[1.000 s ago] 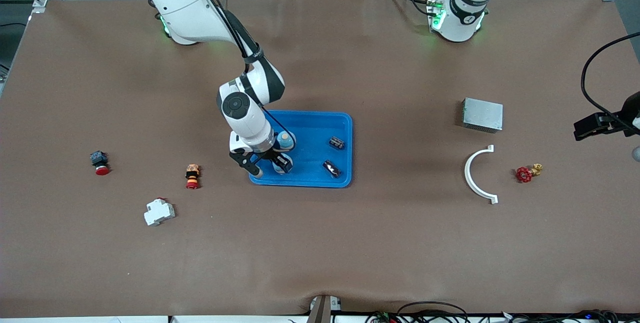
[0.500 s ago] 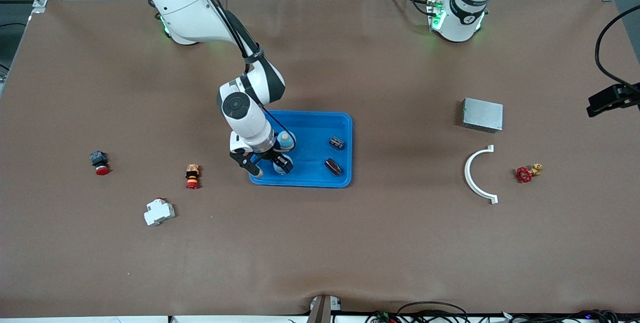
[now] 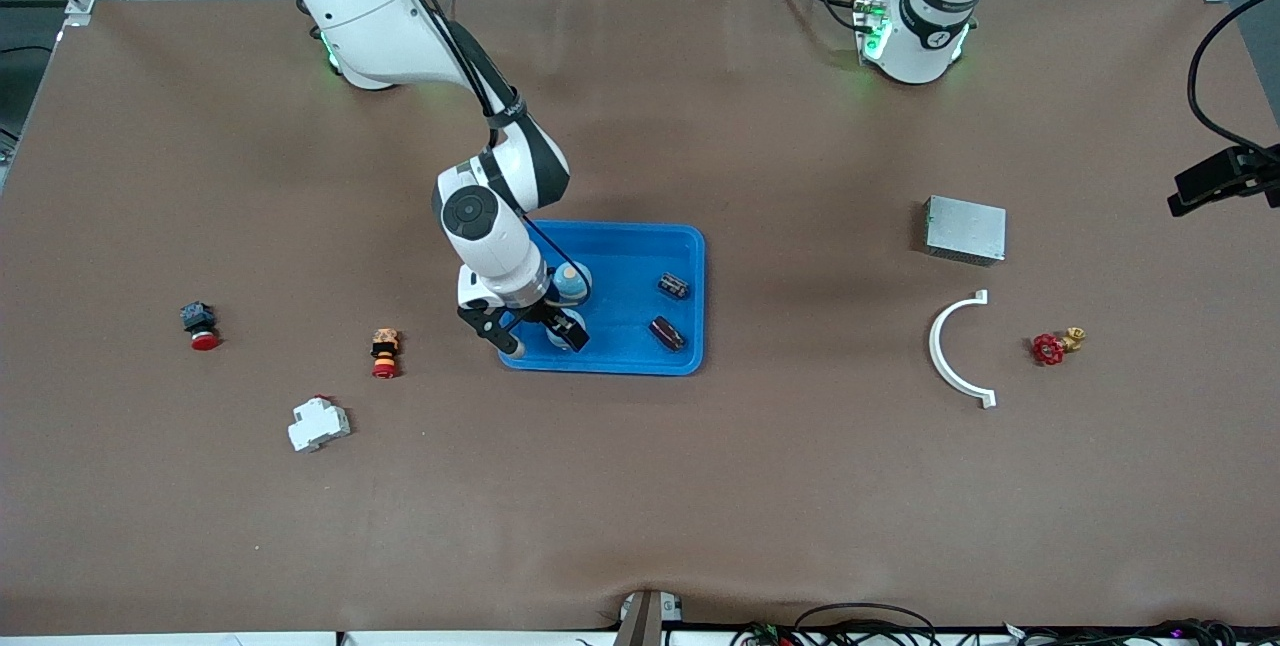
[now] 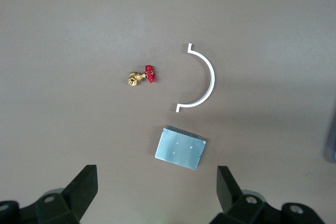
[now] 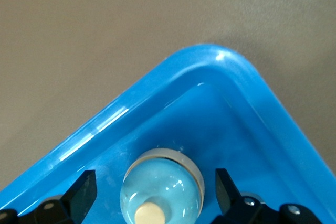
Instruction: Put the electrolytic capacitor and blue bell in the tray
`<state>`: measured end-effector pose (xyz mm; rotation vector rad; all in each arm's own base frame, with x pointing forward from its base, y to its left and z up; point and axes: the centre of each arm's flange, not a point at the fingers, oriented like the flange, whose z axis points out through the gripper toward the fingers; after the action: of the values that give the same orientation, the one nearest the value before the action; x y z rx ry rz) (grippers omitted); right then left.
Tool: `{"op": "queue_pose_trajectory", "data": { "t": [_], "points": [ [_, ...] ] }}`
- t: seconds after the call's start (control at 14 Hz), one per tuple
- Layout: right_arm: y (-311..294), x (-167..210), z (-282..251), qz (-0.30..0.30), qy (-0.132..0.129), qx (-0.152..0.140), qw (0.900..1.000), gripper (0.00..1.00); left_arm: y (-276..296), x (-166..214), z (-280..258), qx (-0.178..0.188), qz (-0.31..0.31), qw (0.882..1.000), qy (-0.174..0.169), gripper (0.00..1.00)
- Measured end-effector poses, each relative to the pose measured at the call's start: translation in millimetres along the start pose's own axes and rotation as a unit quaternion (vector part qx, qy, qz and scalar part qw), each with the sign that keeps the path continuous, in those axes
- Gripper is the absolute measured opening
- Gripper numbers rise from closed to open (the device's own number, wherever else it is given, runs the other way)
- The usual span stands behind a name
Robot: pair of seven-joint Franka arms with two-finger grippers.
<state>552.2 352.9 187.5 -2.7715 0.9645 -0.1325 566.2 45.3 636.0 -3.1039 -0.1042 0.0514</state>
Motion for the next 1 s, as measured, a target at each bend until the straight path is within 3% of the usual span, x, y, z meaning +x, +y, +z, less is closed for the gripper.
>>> {"op": "queue_pose_trajectory", "data": {
  "t": [0.29, 0.64, 0.86, 1.0],
  "points": [
    [4.3, 44.7, -28.1, -0.028, -0.027, -0.043, 0.998, 1.00, -11.1, -27.3, -7.5, -0.002, -0.006, 1.000, 0.003, 1.00],
    [16.5, 110.1, -111.5, -0.106, -0.068, -0.067, 0.990, 1.00, -13.4, -39.5, -13.5, -0.002, -0.009, 1.000, 0.013, 1.00],
    [36.6, 148.6, -151.8, -0.160, -0.075, -0.080, 0.981, 1.00, -14.3, -38.9, -13.3, -0.002, -0.013, 1.000, 0.016, 1.00],
    [53.8, 169.5, -175.6, -0.190, -0.070, -0.107, 0.973, 1.00, -15.7, -38.9, -11.8, -0.002, -0.014, 1.000, 0.014, 1.00]
  ]
}}
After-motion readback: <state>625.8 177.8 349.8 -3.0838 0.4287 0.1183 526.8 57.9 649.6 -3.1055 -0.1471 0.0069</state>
